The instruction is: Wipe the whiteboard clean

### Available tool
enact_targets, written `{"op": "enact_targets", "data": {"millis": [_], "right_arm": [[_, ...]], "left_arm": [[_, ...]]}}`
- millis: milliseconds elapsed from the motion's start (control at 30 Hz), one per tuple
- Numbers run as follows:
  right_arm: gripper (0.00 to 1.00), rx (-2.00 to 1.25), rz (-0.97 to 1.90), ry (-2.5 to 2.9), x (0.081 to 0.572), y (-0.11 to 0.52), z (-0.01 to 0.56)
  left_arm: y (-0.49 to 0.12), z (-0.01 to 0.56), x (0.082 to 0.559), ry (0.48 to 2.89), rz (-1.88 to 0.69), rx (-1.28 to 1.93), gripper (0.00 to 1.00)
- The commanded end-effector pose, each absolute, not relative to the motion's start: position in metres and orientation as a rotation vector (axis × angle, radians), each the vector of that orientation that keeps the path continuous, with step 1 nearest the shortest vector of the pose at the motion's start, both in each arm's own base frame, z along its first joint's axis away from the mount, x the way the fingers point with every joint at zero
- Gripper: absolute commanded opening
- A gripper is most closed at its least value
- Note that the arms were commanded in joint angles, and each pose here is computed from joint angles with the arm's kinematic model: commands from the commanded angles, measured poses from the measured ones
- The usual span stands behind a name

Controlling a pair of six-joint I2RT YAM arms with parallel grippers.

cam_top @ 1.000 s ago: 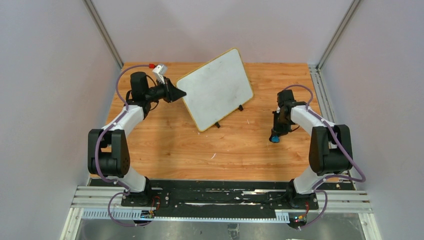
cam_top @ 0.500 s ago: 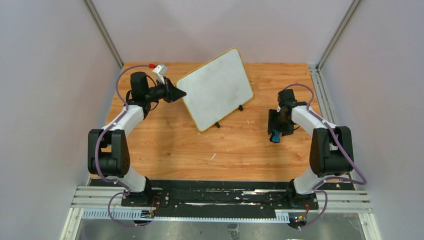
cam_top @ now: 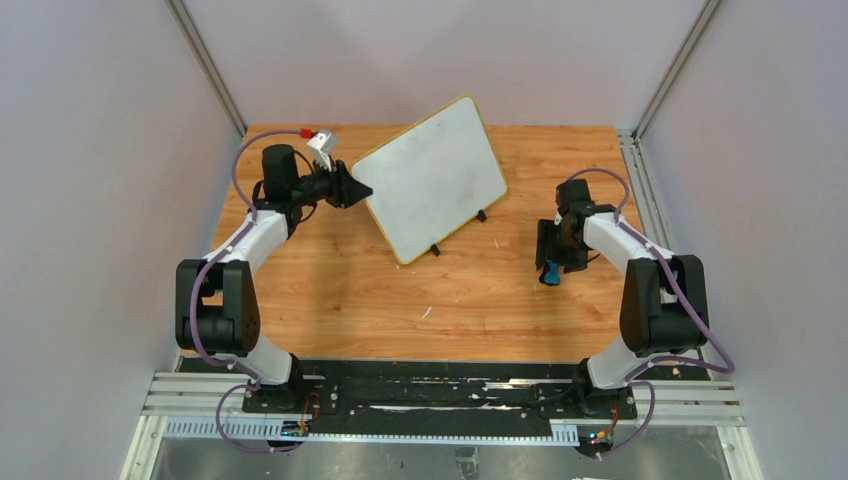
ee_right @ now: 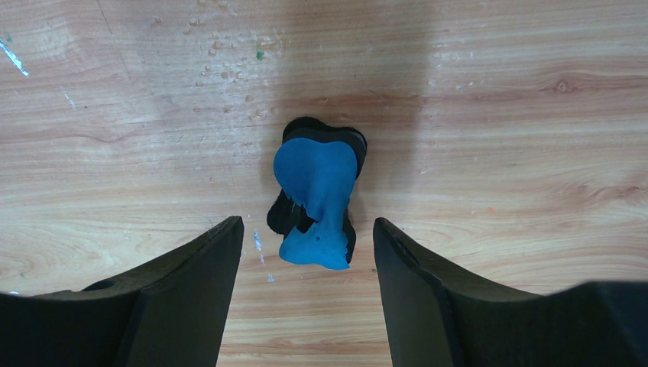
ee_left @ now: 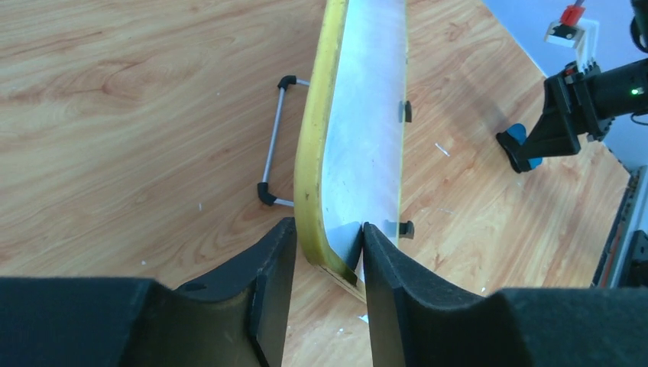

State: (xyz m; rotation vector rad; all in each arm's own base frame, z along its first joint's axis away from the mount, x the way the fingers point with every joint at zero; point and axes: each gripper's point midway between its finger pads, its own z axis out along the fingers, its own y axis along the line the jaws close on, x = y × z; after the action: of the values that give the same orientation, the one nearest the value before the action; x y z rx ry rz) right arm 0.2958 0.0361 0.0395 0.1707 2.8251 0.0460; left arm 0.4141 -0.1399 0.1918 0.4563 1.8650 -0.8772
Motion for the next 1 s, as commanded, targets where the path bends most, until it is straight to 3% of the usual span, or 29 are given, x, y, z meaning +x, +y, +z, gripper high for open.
{"op": "enact_targets", "data": {"millis": [0, 267, 733, 900, 967], "right_arm": [[0.64, 0.198, 0.043, 2.822, 0.294, 0.032, 0.040], [0.64, 0.198, 0.042, 2.818, 0.294, 0.031, 0.041], [0.64, 0.196, 0.035, 2.812, 0.293, 0.030, 0.042], [0.64, 0.221, -0.022, 2.759, 0.295, 0.022, 0.052], [0.63, 0.218, -0.015, 2.715, 0.297, 0.022, 0.061]], "left_arm": [[-0.132, 0.180, 0.410, 1.908, -0.808, 0.462, 0.45], [-0.133, 0.188, 0.406, 1.894, -0.811, 0.470, 0.60], [-0.139, 0.208, 0.386, 1.878, -0.857, 0.517, 0.64], [-0.116, 0.203, 0.386, 1.906, -0.736, 0.460, 0.66], [-0.099, 0.202, 0.390, 1.911, -0.652, 0.410, 0.71]]}}
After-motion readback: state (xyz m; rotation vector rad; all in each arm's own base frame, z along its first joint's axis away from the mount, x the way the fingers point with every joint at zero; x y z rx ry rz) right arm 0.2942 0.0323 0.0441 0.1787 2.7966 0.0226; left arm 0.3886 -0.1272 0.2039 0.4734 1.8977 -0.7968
